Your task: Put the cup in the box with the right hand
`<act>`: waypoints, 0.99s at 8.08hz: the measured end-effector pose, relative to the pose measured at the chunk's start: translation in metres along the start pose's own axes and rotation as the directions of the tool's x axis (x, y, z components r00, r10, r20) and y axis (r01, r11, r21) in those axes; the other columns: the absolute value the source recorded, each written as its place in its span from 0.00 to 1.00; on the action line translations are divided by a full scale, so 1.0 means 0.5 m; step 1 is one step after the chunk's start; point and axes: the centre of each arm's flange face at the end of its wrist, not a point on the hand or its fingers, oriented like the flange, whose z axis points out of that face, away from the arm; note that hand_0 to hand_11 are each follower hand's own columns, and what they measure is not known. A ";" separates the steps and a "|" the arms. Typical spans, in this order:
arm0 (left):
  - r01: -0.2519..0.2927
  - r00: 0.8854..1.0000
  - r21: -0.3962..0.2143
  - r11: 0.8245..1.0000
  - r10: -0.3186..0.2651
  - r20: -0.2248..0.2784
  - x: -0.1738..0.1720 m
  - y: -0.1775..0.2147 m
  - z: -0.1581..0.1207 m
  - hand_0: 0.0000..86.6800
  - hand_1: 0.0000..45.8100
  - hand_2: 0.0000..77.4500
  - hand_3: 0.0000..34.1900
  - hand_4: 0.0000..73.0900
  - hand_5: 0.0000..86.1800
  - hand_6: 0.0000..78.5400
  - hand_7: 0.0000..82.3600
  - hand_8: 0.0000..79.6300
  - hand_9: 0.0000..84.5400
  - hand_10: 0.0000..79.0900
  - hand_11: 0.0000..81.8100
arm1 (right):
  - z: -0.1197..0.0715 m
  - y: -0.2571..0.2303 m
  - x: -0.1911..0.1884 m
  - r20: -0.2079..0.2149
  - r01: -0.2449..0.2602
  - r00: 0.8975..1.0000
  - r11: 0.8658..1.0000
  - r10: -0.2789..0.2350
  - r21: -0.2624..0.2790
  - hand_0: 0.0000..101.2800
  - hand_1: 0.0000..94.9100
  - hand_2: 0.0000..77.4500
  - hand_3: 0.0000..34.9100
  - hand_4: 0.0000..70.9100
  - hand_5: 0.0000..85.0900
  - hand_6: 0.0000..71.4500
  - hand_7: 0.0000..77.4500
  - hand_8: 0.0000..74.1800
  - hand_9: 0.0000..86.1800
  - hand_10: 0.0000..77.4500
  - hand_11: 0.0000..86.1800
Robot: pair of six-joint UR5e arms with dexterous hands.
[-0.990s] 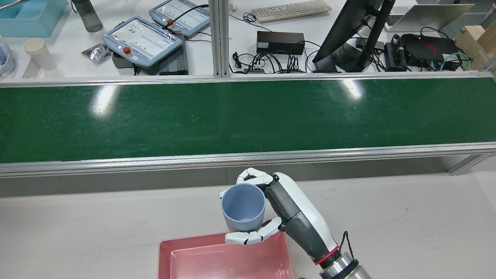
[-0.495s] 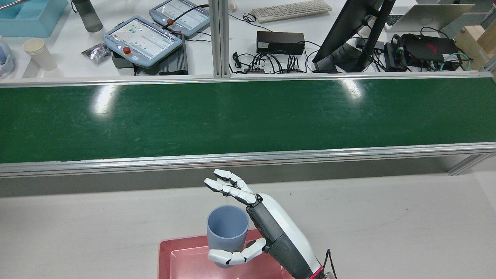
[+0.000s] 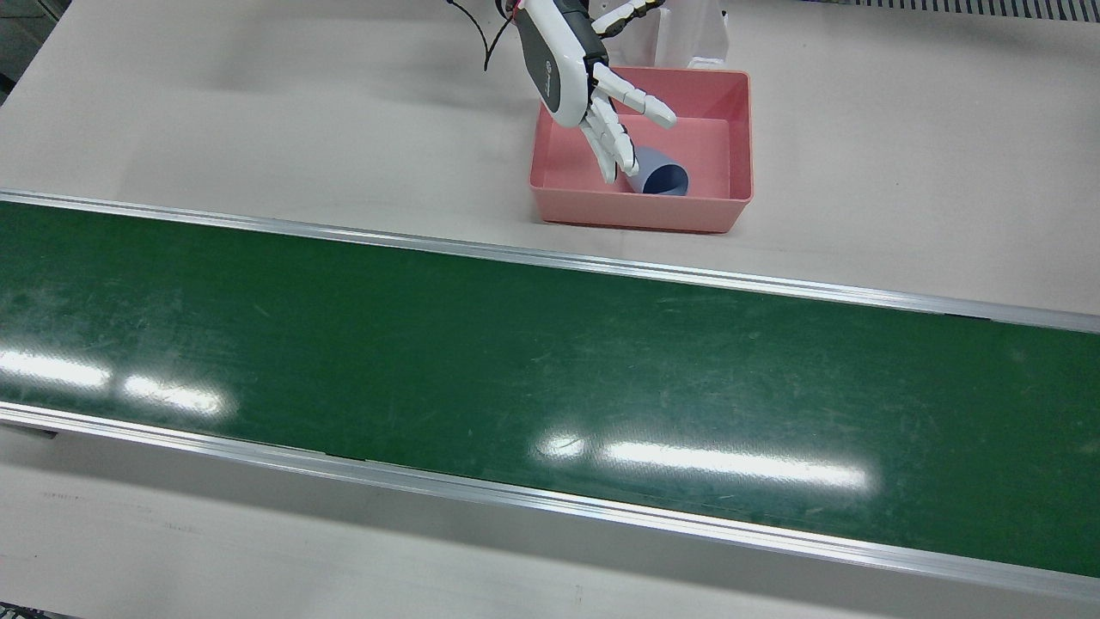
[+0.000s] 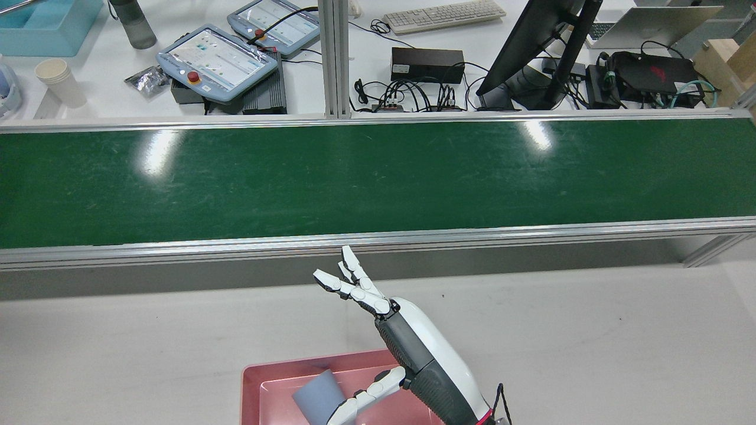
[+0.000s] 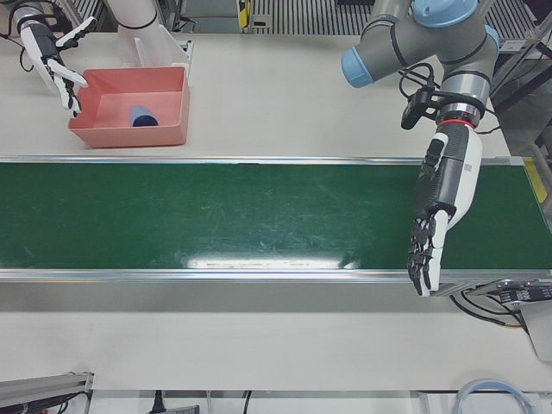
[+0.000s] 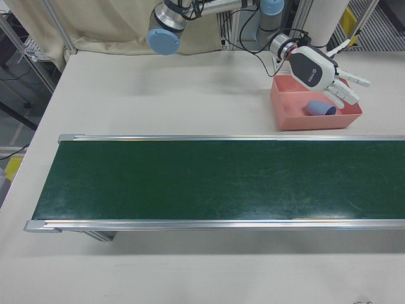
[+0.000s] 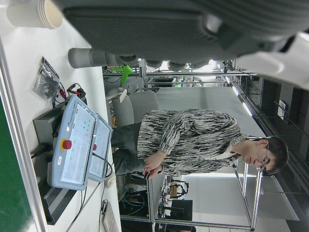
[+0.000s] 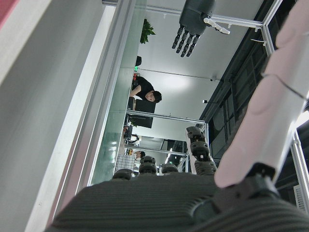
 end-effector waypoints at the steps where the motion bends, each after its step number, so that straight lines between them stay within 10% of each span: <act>1: 0.000 1.000 0.000 1.000 0.000 0.000 0.000 0.000 0.000 0.00 0.01 0.01 0.00 0.01 0.00 0.01 0.01 0.00 0.00 0.00 0.00 | 0.004 -0.009 -0.033 0.017 0.000 1.000 1.000 0.000 -0.002 0.49 0.11 0.02 0.00 0.00 0.05 0.02 0.01 0.04 0.08 0.00 0.01; 5: 0.000 1.000 0.000 1.000 0.000 -0.001 0.000 0.000 0.000 0.00 0.01 0.01 0.00 0.01 0.00 0.01 0.01 0.00 0.00 0.00 0.00 | 0.024 -0.192 -0.291 0.101 -0.009 0.995 1.000 0.006 0.027 0.49 0.13 0.01 0.00 0.00 0.06 0.03 0.07 0.01 0.07 0.00 0.01; 8: 0.000 1.000 -0.001 1.000 0.000 -0.001 0.001 0.001 0.000 0.00 0.01 0.01 0.00 0.01 0.01 0.00 0.01 0.00 0.00 0.00 0.00 | 0.048 -0.368 -0.503 0.104 -0.017 0.995 0.988 0.001 0.156 0.50 0.15 0.01 0.00 0.03 0.05 0.05 0.15 0.06 0.09 0.00 0.01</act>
